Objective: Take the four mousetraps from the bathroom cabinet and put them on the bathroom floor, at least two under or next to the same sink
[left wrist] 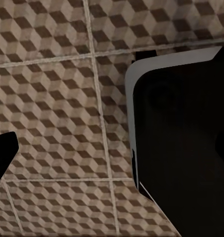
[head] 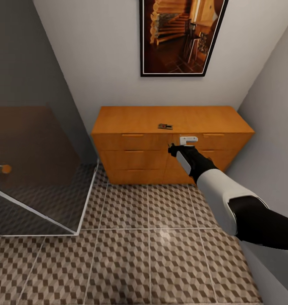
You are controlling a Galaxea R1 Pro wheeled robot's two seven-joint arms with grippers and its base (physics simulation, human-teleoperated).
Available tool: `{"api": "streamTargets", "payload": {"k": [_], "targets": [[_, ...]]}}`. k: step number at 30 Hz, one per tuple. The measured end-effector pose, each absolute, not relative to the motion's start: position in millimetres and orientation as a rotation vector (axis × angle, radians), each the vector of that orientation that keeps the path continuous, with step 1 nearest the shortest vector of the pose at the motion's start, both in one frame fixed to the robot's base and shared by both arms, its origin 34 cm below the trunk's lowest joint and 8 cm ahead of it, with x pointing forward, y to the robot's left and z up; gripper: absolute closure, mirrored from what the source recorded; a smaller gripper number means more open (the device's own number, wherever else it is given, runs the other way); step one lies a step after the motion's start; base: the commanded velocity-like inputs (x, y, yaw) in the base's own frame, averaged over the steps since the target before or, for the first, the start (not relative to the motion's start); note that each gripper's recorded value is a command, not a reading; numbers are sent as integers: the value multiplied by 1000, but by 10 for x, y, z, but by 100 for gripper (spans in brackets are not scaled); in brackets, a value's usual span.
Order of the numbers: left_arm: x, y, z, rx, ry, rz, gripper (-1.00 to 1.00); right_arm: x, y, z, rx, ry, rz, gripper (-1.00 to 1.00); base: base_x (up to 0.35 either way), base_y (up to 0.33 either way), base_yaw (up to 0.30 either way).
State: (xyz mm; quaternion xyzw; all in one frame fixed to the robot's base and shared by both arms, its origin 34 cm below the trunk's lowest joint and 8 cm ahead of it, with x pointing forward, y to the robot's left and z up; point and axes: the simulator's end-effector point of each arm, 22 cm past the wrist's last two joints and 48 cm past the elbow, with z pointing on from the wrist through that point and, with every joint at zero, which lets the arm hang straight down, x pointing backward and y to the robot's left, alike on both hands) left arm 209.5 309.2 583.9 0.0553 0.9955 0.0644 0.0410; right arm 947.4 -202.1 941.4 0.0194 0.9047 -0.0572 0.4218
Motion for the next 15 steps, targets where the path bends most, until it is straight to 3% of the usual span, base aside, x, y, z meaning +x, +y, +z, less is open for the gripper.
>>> {"api": "streamTargets", "payload": {"k": [5,15], "targets": [[2098,3090,5840,170,3047,196,-100,9373,-2047,9224,48,2296,-154,100,-106,0,0],[2104,3079,5839,171,3045,194,-100,9070,-2135,8691,63,2313,-175,100,-11,0,0]]}}
